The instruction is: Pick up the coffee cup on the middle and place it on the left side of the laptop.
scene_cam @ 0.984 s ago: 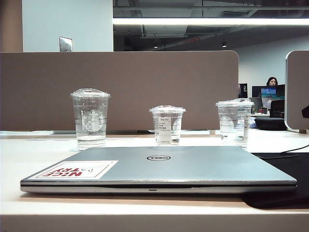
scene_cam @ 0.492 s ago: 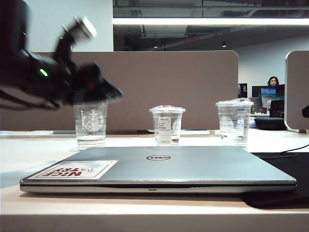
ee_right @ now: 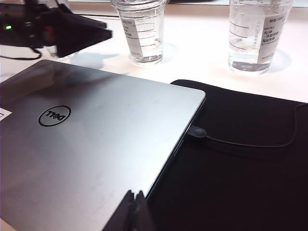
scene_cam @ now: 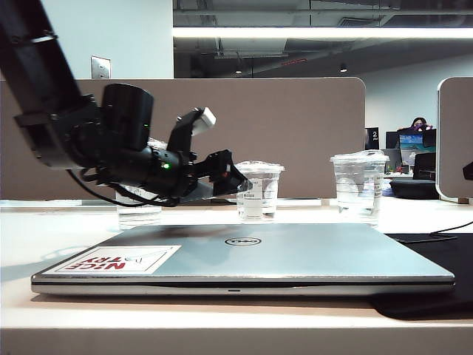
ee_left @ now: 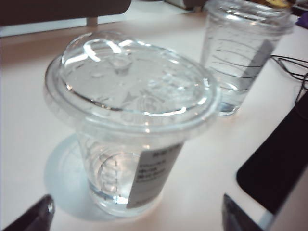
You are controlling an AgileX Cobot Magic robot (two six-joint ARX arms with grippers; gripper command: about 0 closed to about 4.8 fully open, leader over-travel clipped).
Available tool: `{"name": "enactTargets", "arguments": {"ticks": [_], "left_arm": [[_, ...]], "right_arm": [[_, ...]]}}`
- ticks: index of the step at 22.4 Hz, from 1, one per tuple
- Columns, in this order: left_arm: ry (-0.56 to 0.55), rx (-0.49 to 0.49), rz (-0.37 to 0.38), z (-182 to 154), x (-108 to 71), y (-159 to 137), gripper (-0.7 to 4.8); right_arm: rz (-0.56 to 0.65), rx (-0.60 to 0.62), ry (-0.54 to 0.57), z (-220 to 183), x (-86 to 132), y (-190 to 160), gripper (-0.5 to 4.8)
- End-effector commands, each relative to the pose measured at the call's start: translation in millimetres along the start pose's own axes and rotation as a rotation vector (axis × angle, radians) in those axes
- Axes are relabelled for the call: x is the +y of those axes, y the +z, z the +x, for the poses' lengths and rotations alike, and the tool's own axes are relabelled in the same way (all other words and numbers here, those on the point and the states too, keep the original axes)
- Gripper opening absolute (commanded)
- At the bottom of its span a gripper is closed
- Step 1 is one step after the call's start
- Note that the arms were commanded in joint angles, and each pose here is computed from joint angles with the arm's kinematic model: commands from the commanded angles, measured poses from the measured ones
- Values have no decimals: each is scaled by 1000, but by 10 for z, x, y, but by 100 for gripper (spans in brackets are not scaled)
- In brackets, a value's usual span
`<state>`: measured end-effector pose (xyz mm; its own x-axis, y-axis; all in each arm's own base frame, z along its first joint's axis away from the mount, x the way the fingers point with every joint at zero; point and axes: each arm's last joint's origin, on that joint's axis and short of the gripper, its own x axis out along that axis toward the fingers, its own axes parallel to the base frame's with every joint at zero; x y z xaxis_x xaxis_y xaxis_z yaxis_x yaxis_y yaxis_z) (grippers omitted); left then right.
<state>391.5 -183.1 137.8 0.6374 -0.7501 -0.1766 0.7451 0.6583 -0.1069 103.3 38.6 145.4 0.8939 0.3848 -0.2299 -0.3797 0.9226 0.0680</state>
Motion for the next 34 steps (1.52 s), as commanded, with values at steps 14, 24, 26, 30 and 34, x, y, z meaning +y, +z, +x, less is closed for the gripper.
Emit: {"name": "enactTargets", "arguments": {"ticks": [14, 24, 26, 30, 34], "left_arm": [[21, 43, -29, 547, 132, -16, 479], [-12, 17, -10, 776, 54, 0, 479], [-14, 18, -11, 782, 40, -3, 479], [-16, 17, -15, 783, 38, -3, 443], [-17, 15, -17, 784, 38, 5, 318]], "right_arm": [[-4, -13, 3, 2, 1, 3, -5], [-4, -13, 4, 2, 2, 3, -5], [-4, -14, 3, 2, 2, 4, -5], [-4, -14, 4, 2, 2, 4, -5], [-4, -13, 4, 2, 2, 3, -5]]}}
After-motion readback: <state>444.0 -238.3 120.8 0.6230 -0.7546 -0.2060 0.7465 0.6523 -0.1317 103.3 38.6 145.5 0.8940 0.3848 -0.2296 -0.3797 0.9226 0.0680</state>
